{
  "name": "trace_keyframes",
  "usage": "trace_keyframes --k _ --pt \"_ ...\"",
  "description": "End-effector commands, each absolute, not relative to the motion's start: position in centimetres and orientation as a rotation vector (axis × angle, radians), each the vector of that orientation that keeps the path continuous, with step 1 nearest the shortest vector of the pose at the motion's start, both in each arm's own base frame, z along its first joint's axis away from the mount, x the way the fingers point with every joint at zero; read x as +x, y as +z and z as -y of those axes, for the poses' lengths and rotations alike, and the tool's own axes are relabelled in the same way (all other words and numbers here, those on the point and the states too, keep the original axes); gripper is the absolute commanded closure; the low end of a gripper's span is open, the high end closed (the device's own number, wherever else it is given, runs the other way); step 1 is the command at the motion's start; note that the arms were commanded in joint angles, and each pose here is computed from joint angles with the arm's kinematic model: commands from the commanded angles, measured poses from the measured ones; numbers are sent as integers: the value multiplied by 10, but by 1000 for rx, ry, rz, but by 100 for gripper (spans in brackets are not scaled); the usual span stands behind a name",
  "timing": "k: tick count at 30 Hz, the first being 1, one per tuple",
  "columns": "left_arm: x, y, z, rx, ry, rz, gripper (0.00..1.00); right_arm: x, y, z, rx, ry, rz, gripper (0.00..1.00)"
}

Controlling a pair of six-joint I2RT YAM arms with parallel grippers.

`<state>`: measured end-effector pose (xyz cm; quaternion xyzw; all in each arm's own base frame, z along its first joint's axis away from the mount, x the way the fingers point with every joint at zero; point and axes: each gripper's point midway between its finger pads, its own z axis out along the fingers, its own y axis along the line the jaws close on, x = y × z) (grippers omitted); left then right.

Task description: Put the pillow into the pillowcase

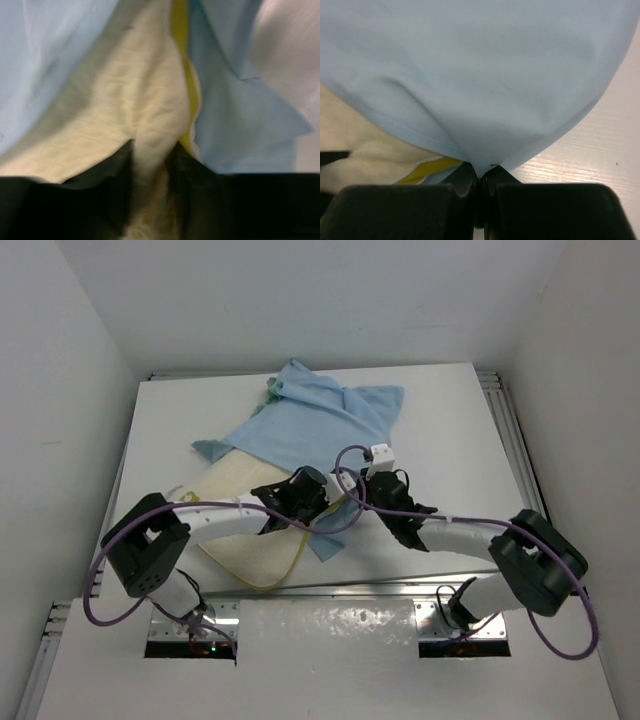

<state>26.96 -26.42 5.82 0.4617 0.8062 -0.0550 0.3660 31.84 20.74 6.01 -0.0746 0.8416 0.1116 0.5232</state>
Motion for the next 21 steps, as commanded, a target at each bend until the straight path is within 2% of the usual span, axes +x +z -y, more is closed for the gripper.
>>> trace_keyframes --k 1,2,6,9,14,17,21 --pt "291 50 248 1041 -38 -2142 92 317 117 -233 -310 360 -1883 100" --pt "291 46 245 1033 -34 -2184 100 311 121 -238 -361 379 -1885 100" --pt "321 85 243 928 -52 -2180 100 284 157 -262 -572 460 -1810 100" --pt "360 140 239 847 -48 -2110 100 260 183 -288 -698 530 -1736 100" --pt "373 176 239 837 -83 -2075 100 235 230 -330 -729 833 -1601 100" --pt "374 197 245 808 -133 -2026 100 228 231 -337 -743 896 -1604 100" --pt "370 206 267 787 -285 -2011 100 218 198 -350 -743 1005 -1704 100"
